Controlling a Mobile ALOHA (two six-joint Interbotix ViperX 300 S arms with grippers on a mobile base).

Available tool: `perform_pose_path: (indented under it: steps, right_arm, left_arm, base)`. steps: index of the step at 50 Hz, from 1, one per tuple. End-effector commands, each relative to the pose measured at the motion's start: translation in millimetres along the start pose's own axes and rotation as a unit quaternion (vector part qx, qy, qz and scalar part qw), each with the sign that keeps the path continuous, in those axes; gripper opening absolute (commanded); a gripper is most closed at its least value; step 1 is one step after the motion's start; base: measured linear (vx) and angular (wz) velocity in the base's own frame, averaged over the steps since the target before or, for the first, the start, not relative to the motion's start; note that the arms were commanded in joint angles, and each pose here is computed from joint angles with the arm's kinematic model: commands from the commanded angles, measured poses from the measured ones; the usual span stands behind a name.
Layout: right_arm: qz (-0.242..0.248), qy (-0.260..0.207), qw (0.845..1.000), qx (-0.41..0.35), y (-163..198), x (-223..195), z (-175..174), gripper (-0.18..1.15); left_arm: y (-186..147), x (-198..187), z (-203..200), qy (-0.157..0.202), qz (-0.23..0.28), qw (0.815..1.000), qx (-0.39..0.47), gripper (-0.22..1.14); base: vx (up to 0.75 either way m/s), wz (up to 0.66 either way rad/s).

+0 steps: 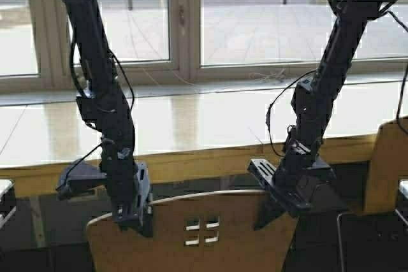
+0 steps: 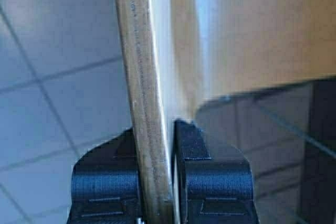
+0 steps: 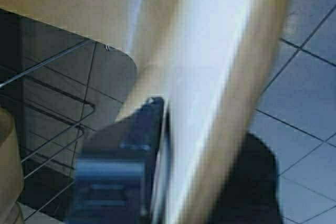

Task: Push the chairs under the table

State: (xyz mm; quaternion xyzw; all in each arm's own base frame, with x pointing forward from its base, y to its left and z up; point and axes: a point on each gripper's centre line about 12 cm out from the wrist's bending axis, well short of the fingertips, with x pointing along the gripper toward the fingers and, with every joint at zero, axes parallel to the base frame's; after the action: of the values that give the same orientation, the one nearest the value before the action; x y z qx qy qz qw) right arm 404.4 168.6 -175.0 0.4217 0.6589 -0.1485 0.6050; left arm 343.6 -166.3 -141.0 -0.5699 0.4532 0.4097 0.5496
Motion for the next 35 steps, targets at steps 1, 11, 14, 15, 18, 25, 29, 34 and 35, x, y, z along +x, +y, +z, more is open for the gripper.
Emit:
perform_pose_path:
  steps: [1, 11, 14, 15, 18, 25, 29, 34, 35]
  right_arm:
    - [-0.014, 0.004, 0.997, -0.073, -2.0, 7.2, -10.4, 0.04]
    - [-0.01, 0.001, 0.997, -0.076, 2.2, 5.8, -9.2, 0.04]
    - [-0.012, -0.001, 0.997, -0.076, -0.2, 8.3, -8.5, 0.04]
    - [-0.013, -0.001, 0.997, -0.075, -1.4, 9.4, -8.4, 0.04]
    - [-0.015, -0.004, 0.997, -0.075, -3.2, 11.8, -7.3, 0.04]
    - [-0.017, -0.01, 0.997, -0.073, -5.9, 13.5, -6.1, 0.04]
    - [-0.016, -0.015, 0.997, -0.075, -5.1, 13.4, -4.6, 0.04]
    - [-0.013, -0.022, 0.996, -0.081, -2.1, 11.6, -3.0, 0.04]
    - [-0.015, -0.021, 0.996, -0.082, -3.5, 12.6, -3.0, 0.04]
  left_arm:
    - [-7.4, 0.4, 8.5, -0.007, -0.007, 0.999, 0.03, 0.04]
    - [-17.6, 7.0, 11.4, -0.008, -0.016, 0.999, 0.029, 0.04]
    - [-22.6, 9.7, 10.0, -0.007, -0.022, 0.999, 0.041, 0.04]
    - [-24.0, 10.5, 9.6, -0.007, -0.024, 0.999, 0.046, 0.04]
    - [-28.1, 13.1, 8.0, -0.006, -0.029, 0.998, 0.058, 0.04]
    - [-38.8, 15.3, 5.7, -0.008, -0.043, 0.997, 0.061, 0.04]
    - [-41.3, 15.0, 5.0, -0.009, -0.046, 0.997, 0.061, 0.04]
    - [-40.2, 15.1, 5.5, -0.009, -0.045, 0.997, 0.063, 0.04]
    - [-39.5, 14.7, 5.8, -0.009, -0.044, 0.997, 0.063, 0.04]
  base:
    - [0.23, 0.05]
    - [0.22, 0.07]
    - [0.23, 0.1]
    - [0.23, 0.13]
    - [0.24, 0.13]
    - [0.23, 0.13]
    - [0.22, 0.14]
    - [0.19, 0.11]
    - [0.18, 0.08]
